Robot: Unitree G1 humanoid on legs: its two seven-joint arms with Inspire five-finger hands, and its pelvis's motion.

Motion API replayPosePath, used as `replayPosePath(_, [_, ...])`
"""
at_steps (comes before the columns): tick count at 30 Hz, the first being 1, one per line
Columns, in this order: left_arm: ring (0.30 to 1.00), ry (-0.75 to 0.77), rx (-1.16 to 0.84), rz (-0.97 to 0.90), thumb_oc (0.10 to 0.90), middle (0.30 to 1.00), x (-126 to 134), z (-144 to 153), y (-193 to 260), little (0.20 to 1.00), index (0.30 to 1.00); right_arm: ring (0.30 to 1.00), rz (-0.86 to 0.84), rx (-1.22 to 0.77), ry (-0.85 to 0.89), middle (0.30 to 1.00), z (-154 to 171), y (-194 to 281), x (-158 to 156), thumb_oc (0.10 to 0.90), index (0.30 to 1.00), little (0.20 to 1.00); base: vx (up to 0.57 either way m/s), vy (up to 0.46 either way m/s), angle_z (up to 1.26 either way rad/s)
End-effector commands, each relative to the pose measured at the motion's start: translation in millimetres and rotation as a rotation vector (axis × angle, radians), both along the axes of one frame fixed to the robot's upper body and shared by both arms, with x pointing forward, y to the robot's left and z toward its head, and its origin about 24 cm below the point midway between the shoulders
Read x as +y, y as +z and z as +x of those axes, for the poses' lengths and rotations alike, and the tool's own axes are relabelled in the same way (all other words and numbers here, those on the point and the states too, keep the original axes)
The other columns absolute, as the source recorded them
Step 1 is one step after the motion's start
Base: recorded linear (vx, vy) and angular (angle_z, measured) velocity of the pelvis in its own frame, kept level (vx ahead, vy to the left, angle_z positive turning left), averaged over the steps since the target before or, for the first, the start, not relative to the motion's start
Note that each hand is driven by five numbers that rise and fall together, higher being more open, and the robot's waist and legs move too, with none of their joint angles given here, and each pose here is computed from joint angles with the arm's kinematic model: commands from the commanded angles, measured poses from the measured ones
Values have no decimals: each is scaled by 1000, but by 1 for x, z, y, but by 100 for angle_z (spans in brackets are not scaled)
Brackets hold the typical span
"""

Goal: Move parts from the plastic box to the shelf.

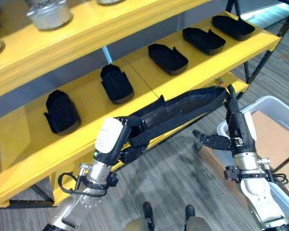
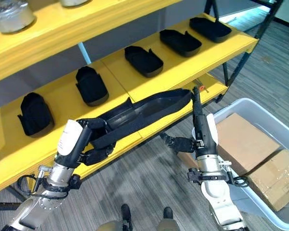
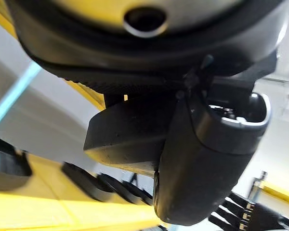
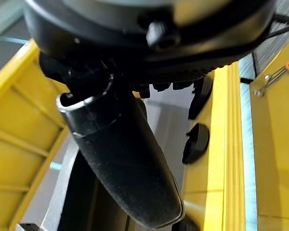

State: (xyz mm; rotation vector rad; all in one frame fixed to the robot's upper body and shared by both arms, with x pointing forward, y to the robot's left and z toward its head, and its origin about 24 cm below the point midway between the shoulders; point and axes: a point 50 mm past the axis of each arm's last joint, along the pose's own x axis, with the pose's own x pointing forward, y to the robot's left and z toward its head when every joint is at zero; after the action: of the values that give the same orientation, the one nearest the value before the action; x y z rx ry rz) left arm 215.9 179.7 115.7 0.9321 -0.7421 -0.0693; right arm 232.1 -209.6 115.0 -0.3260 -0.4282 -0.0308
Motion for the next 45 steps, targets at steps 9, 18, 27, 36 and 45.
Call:
replayPosePath(9, [300,57,-372,-145,400,300,9,-4,59,300,300,1000,-100,-277,175,1000,-8,59,5,900,1000,1000,-14,258,42])
replayPosePath(18, [300,141,-436,-101,400,300,31,-12,60,300,300,1000,-163,-260,157,1000,-10,60,8,900,1000,1000,-5,254,50])
replayPosePath(27, [300,136,-484,2,400,300,27,-15,63,300,300,1000,-202,-253,101,1000,-22,54,4,900,1000,1000,7,202,17])
replayPosePath(36, [300,514,-536,-215,400,300,85,-18,65,300,300,1000,-239,-223,64,1000,-31,51,-13,900,1000,1000,101,67,27])
replayPosePath(45, [300,624,-428,-484,400,300,97,-19,42,300,300,1000,-218,-170,-16,1000,-42,40,-32,900,1000,1000,104,-44,40])
